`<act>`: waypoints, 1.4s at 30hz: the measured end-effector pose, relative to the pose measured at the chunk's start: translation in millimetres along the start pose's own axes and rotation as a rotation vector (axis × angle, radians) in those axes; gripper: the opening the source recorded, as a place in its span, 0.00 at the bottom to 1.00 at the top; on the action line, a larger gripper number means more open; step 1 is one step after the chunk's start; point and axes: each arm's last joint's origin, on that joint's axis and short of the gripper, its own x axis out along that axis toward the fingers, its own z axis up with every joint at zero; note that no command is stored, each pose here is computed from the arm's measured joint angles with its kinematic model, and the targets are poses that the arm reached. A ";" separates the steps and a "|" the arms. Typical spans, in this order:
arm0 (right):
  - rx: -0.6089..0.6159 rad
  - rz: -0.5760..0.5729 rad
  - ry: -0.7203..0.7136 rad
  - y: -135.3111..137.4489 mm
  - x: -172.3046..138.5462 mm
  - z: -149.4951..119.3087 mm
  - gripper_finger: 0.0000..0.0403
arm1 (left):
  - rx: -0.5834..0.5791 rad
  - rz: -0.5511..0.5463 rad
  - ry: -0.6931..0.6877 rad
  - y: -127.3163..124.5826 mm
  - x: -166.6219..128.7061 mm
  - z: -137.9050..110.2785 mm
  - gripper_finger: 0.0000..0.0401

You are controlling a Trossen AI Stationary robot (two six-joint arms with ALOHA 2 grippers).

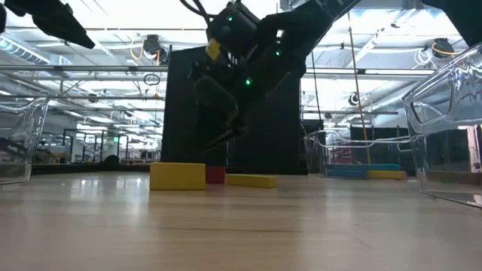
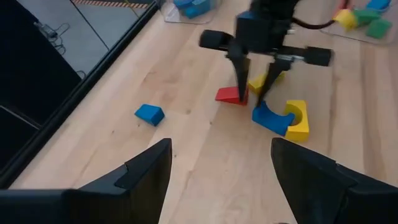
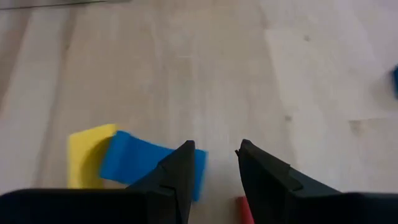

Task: Sort blocks by size
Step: Put the blue arch block into the bottom left transparent bin

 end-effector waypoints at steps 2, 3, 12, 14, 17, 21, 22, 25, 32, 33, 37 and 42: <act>-0.001 0.007 0.002 1.8 0.4 -0.6 0.29 | -0.006 0.015 -0.007 1.0 0.8 0.8 0.68; -0.002 0.009 0.007 2.7 1.1 -1.6 0.29 | -0.010 0.023 -0.009 1.6 1.3 1.2 0.68; 0.005 0.007 0.036 3.4 9.5 -9.0 0.29 | -0.107 0.069 -0.015 4.6 6.8 5.1 0.68; 0.005 0.006 0.043 3.3 9.5 -9.7 0.29 | -0.099 0.053 0.015 3.9 7.7 4.6 0.68; 0.021 0.001 0.066 3.3 9.3 -12.0 0.28 | -0.017 -0.030 0.107 1.9 8.0 2.4 0.68; 0.040 -0.011 0.095 2.4 9.1 -14.8 0.24 | 0.140 -0.274 0.301 -5.2 4.7 -4.2 0.68; 0.045 -0.015 0.095 2.3 9.1 -14.9 0.23 | 0.137 -0.295 0.309 -6.0 4.1 -4.3 0.68; 0.059 -0.017 0.094 2.4 9.1 -14.8 0.19 | 0.112 -0.341 0.330 -9.1 3.2 -4.2 0.68; 0.080 -0.017 0.102 4.6 8.9 -15.7 0.12 | 0.103 -0.411 0.365 -19.7 10.3 -15.3 0.68; 0.080 -0.016 0.101 5.0 8.9 -15.8 0.11 | 0.105 -0.427 0.366 -22.6 12.7 -18.2 0.68; 0.080 -0.016 0.102 5.1 8.9 -15.8 0.11 | 0.113 -0.519 0.350 -33.0 19.7 -28.2 0.68; 0.080 -0.016 0.102 5.1 8.9 -15.8 0.11 | 0.113 -0.551 0.325 -37.5 23.5 -32.9 0.68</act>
